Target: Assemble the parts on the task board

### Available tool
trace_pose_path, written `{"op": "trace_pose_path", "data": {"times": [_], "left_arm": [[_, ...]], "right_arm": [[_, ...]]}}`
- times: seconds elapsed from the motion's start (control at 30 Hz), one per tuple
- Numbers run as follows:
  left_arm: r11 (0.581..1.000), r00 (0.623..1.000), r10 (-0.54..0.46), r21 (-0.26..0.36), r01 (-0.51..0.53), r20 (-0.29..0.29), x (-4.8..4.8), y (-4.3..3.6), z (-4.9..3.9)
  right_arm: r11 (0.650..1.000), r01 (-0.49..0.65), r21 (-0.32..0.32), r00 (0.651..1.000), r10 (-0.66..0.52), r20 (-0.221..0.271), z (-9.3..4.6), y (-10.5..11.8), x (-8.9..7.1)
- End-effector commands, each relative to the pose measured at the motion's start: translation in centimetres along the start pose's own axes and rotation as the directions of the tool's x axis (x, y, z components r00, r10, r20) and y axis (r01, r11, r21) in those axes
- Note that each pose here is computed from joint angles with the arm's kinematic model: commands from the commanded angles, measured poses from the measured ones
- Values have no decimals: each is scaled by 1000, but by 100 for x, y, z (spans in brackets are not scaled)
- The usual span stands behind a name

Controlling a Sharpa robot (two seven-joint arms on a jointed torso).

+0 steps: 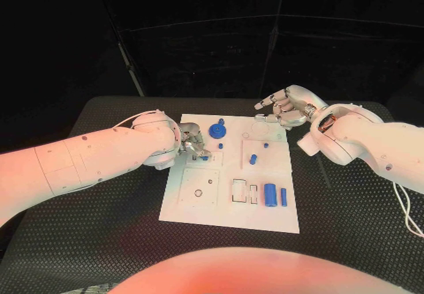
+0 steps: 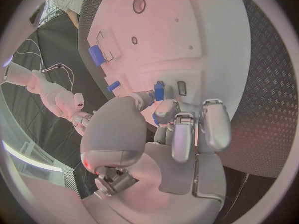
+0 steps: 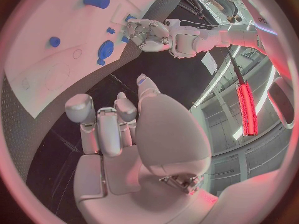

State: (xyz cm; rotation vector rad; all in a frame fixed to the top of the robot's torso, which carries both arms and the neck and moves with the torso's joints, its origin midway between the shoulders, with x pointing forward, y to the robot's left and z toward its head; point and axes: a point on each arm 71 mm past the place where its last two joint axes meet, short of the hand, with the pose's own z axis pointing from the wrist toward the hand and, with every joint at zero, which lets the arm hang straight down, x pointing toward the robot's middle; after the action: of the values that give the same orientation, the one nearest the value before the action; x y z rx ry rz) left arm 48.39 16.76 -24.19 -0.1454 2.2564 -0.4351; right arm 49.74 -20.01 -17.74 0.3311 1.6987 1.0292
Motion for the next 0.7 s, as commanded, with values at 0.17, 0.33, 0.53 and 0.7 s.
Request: {"op": "trace_pose_path", "data": {"times": [0.17,0.33,0.53,0.7], "left_arm": [[999,999,24,-20,-25,-31,44,39,3],[999,999,25,-24,-25,-32,41,57,0],[999,999,25,-26,-26,-33,40,67,-3],[999,999,27,-22,-28,-36,46,51,-1]], "right_arm": [[1000,3,-5,1000,-3,0,2,12,-6],[1000,3,-5,1000,-3,0,1,11,-7],[1000,3,-5,1000,-3,0,2,11,-6],[1000,3,-5,1000,-3,-1,2,13,-5]]}}
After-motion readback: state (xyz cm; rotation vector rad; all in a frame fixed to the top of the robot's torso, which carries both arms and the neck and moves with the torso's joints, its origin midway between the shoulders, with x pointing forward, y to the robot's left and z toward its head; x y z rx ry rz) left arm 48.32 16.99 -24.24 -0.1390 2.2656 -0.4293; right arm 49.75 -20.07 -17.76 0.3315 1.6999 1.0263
